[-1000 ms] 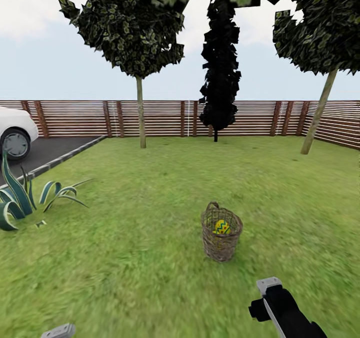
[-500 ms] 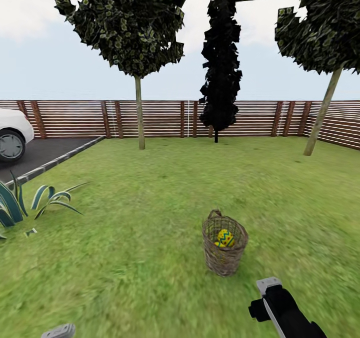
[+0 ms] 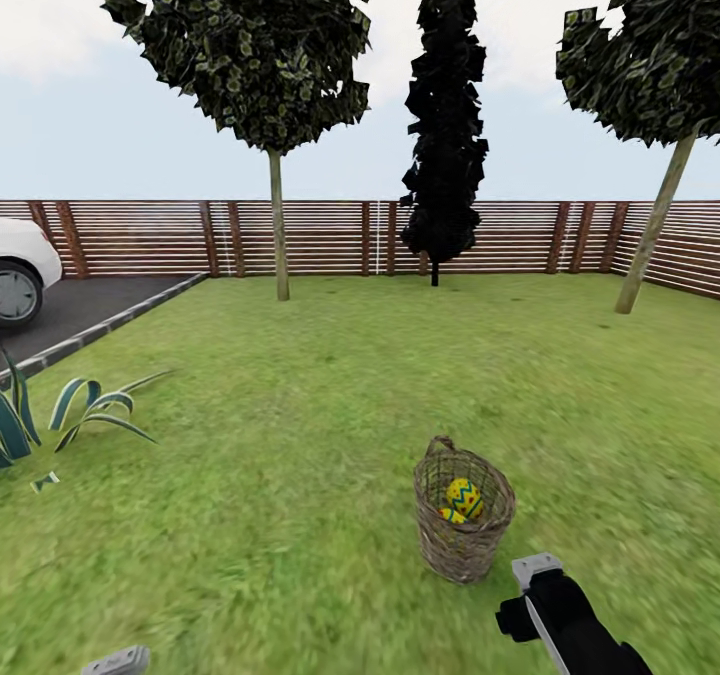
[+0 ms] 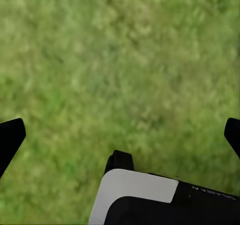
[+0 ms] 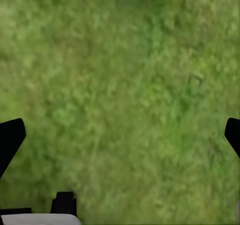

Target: Take the three Easter eggs out of the wicker basket on the lawn in the garden, then place them on the lawn next to a single tree (choose any tree) so that all three eggs are next to the same tree and none are left in the basket.

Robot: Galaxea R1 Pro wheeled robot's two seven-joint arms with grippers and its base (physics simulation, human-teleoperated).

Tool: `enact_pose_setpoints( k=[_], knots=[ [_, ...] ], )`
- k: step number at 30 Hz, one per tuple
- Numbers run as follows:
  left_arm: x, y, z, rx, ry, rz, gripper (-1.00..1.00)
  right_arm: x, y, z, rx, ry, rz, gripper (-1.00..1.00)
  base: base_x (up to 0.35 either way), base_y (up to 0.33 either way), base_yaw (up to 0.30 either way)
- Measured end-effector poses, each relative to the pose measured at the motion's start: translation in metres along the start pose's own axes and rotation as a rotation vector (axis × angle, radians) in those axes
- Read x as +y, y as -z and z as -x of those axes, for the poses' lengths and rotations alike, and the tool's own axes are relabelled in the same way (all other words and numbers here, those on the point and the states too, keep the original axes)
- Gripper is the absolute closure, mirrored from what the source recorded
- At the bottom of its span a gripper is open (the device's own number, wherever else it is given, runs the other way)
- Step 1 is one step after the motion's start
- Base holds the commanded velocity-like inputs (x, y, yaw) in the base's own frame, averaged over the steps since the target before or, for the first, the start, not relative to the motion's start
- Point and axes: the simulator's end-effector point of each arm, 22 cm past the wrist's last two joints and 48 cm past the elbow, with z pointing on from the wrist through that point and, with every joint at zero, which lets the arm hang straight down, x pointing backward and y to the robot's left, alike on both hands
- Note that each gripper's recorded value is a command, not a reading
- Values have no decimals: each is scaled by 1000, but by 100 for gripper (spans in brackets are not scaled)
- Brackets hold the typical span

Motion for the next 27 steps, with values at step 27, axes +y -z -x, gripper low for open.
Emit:
enact_pose_setpoints(
  k=[27],
  knots=[
    [-1,0,-1,0,1,-3,-100,1,-1,-2,5,0,1,-100,293,60,0]
  ],
)
